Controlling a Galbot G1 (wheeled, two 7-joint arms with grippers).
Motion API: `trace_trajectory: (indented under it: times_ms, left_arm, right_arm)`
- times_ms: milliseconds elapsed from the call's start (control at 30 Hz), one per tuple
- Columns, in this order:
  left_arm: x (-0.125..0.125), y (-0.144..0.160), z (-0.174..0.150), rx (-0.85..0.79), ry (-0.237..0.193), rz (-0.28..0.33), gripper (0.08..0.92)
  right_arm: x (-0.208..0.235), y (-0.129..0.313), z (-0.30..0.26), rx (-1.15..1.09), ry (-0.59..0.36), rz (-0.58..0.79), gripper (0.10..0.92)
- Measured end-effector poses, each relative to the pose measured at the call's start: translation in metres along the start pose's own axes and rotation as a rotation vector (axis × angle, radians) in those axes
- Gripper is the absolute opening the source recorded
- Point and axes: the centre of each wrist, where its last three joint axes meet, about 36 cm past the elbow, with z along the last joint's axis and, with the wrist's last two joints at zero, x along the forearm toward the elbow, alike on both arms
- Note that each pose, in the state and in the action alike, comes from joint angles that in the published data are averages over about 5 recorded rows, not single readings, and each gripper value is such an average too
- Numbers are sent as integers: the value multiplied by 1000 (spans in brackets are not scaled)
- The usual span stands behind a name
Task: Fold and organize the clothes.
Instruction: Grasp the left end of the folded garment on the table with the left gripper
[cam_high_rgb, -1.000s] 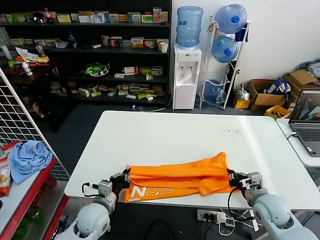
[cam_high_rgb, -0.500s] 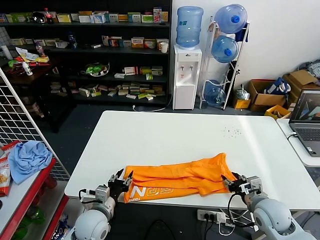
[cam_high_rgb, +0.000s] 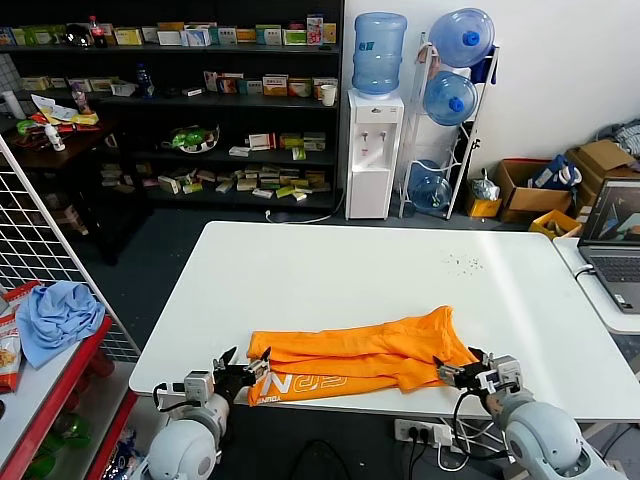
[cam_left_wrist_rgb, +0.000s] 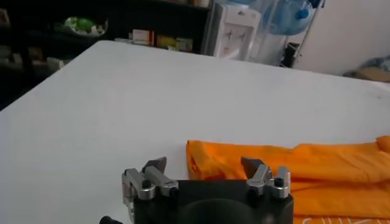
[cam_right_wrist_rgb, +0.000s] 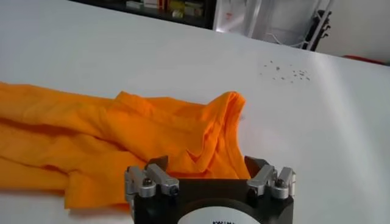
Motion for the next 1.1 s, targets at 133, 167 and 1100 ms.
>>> trace_trajectory:
  times_ms: [133,167,1100]
  left_arm:
    - [-4,-1,3,53,23,-2,823]
    - [-5,-2,4,62,28,-1,823]
    - [-7,-9,16,88,38,41,126]
  right_arm:
    - [2,2,1,0,5,-4,823]
    - [2,2,2,-1,6,-4,823]
    - [10,10,-2,-15,-8,-6,823]
